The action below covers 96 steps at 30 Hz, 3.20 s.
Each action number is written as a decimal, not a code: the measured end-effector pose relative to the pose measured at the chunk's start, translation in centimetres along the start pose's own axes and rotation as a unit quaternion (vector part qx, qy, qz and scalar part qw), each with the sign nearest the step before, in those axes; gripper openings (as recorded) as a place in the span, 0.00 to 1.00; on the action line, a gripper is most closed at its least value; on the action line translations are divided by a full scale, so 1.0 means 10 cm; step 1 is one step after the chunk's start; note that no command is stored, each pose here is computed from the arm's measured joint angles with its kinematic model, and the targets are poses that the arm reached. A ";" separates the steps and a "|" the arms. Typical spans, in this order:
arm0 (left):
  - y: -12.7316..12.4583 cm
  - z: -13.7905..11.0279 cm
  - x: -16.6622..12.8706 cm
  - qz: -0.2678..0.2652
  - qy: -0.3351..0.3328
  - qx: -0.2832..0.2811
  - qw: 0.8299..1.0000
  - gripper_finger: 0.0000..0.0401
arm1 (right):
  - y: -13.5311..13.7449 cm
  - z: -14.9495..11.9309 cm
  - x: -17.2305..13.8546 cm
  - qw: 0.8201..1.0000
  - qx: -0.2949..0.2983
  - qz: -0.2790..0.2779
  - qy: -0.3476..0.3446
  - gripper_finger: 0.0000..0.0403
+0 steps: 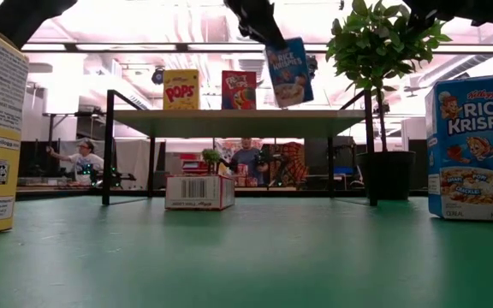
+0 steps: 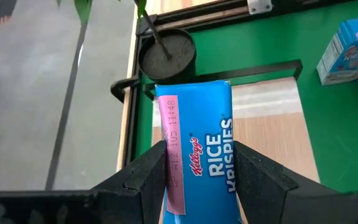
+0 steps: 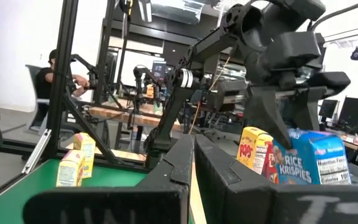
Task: Stack cereal on shelf
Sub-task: Put the top left blue cereal box on the shelf
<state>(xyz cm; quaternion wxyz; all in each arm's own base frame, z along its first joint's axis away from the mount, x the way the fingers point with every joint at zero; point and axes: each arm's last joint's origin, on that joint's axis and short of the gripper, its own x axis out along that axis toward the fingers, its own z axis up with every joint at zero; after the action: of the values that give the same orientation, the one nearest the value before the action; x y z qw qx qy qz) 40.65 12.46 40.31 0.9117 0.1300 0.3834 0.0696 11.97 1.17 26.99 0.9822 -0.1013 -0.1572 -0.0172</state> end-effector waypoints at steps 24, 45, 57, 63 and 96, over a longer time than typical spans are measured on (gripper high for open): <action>-0.03 -0.05 0.25 -0.027 0.017 -0.024 0.999 0.53 | 0.00 0.00 0.00 1.000 -0.001 0.000 0.002 0.02; -0.23 0.07 -0.76 -0.034 -0.037 -0.035 0.998 0.53 | -0.02 -0.06 0.11 0.995 0.003 -0.073 0.063 0.02; -0.92 0.02 -1.18 -0.055 -0.026 -0.014 0.998 0.53 | 0.03 -0.05 0.53 0.991 -0.017 -0.057 0.120 0.02; -1.26 -0.25 -1.16 -0.045 -0.038 -0.025 0.998 0.53 | 0.05 -0.01 0.75 0.989 -0.018 -0.051 0.141 0.02; -1.59 -1.70 -1.64 -0.005 -0.283 -0.066 0.957 0.53 | -0.81 0.97 2.14 0.893 0.051 -0.084 0.439 0.02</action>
<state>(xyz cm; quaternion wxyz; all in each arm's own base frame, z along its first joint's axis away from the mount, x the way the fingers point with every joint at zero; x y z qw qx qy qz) 17.44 -3.38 35.46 0.9898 0.0818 0.1053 0.0505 28.77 -4.84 44.27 0.9501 -0.0193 0.2812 -0.1339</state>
